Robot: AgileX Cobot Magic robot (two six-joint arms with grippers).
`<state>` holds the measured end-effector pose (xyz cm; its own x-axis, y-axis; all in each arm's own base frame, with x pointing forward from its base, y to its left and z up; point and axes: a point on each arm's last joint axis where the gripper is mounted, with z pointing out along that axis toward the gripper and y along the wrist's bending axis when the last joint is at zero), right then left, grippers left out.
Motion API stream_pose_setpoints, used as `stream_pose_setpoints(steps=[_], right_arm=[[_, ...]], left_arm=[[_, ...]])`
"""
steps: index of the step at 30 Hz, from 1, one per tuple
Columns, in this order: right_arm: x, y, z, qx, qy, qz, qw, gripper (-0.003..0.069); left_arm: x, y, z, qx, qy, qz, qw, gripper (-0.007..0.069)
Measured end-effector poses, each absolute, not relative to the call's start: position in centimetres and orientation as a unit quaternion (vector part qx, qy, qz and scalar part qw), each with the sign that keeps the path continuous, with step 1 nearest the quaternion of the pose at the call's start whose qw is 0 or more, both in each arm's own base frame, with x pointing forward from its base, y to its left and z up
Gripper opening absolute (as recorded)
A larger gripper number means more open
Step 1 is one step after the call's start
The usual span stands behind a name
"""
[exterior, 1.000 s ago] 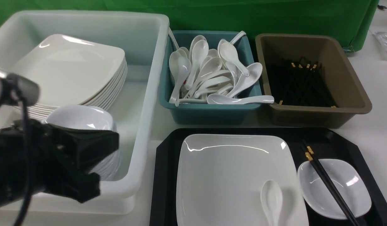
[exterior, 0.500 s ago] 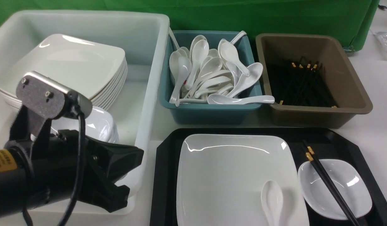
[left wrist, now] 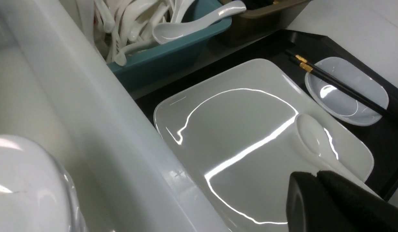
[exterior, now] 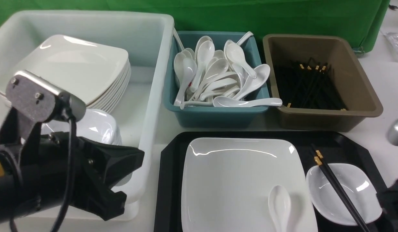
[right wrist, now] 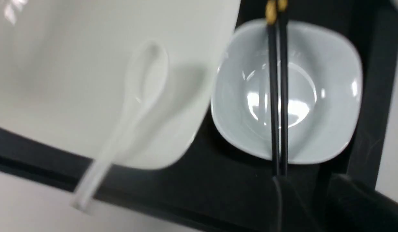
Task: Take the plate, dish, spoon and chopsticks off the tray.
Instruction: Use the right arm to grab a pair of chopsticks from the plate
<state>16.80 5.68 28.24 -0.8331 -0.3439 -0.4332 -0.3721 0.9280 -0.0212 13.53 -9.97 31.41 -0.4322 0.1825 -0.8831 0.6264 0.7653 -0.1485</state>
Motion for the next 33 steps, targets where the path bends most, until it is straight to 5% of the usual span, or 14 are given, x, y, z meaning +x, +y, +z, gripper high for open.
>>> stream_pose_setpoints(steps=[8,18,25,27,29,33], right_arm=[[23.2,7.4,22.7,-0.211,0.974,-0.011,0.084,0.0451],[27.1,7.0,17.8,-0.184,0.981,-0.015,0.055,0.048],[28.4,7.3,16.2,-0.191,0.98,-0.014,0.056,0.0347],[28.5,7.3,16.0,-0.198,0.979,-0.014,0.051,0.0279],[28.3,7.3,16.1,-0.217,0.975,-0.015,0.045,0.0137],[27.9,7.2,16.8,-0.232,0.972,-0.017,0.039,0.012]], left_arm=[[11.7,-8.9,33.0,0.261,0.781,-0.237,0.515,0.0018],[11.4,-8.9,33.0,0.27,0.779,-0.235,0.514,0.0018],[11.4,-8.9,33.0,0.271,0.779,-0.235,0.514,0.0018],[11.4,-8.9,33.0,0.271,0.78,-0.235,0.513,0.0018],[11.4,-8.9,33.0,0.271,0.78,-0.235,0.513,0.0018],[11.4,-8.9,33.0,0.271,0.78,-0.235,0.513,0.0018]])
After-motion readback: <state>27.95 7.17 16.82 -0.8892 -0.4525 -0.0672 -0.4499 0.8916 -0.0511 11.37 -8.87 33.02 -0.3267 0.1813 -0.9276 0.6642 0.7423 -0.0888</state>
